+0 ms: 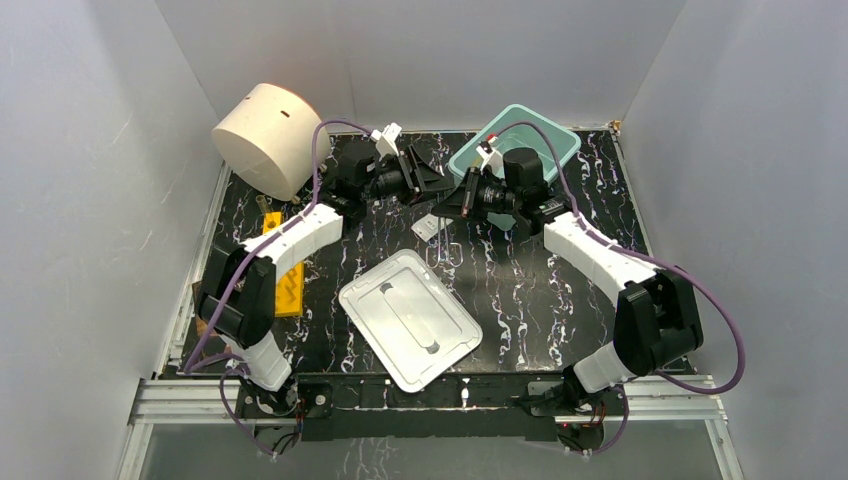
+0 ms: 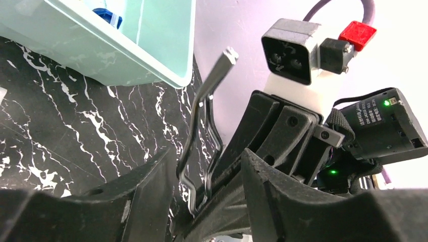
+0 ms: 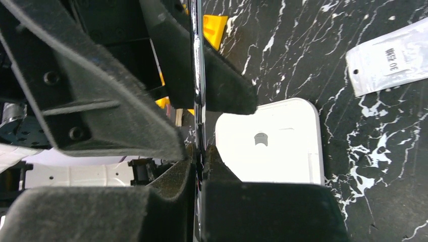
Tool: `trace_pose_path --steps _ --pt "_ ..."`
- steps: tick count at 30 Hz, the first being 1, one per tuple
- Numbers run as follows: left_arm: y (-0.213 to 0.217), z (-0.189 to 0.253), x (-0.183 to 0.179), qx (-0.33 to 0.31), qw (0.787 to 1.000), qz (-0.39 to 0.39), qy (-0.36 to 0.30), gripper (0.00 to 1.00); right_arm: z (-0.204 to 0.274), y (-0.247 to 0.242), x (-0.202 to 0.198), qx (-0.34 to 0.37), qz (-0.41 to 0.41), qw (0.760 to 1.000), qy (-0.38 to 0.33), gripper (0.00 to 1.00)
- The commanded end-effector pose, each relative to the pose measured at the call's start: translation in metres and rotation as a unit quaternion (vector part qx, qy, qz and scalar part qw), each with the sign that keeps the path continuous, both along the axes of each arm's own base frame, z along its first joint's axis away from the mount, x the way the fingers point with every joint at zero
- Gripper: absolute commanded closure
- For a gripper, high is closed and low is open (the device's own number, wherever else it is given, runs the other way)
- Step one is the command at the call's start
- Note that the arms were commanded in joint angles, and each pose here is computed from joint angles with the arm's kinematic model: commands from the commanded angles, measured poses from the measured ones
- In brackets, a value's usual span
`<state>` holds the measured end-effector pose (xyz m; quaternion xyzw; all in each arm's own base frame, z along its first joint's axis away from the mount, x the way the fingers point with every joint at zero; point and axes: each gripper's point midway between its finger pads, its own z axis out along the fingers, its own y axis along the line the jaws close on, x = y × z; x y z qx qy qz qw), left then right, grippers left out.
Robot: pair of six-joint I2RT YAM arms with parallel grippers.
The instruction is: Organize the chemistry lab equipment
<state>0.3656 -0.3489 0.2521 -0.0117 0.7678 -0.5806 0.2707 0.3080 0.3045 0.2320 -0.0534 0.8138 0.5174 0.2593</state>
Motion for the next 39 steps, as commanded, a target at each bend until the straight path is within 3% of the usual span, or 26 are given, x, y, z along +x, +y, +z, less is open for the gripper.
trace_pose_path --steps 1,6,11,16,23,25,29,35,39 --pt "0.014 0.046 -0.006 -0.010 0.999 -0.002 -0.051 0.48 0.026 -0.008 0.012 0.000 -0.039 0.998 -0.055 1.00" --pt "0.030 0.049 -0.001 0.017 0.997 0.012 -0.070 0.34 0.034 -0.027 0.027 -0.045 -0.093 0.991 -0.085 1.00" --pt "0.058 0.047 0.000 0.075 0.992 0.043 -0.095 0.28 0.055 -0.058 0.059 -0.108 -0.170 0.970 -0.133 1.00" --pt "0.089 0.019 -0.005 0.159 0.980 0.081 -0.089 0.25 0.079 -0.099 0.107 -0.172 -0.273 0.930 -0.174 1.00" --pt "0.102 -0.012 -0.022 0.193 0.976 0.081 -0.059 0.25 0.096 -0.152 0.170 -0.262 -0.389 0.861 -0.196 1.00" --pt "0.105 -0.017 -0.023 0.201 0.974 0.084 -0.054 0.25 0.087 -0.169 0.187 -0.290 -0.419 0.841 -0.183 1.00" --pt "0.110 -0.024 -0.022 0.219 0.970 0.087 -0.051 0.24 0.047 -0.194 0.207 -0.333 -0.443 0.823 -0.124 1.00" --pt "0.113 -0.036 -0.020 0.239 0.966 0.088 -0.042 0.24 -0.012 -0.209 0.223 -0.364 -0.447 0.816 -0.041 1.00" --pt "0.113 -0.043 -0.017 0.244 0.965 0.087 -0.034 0.24 -0.048 -0.213 0.237 -0.361 -0.433 0.826 0.004 1.00"
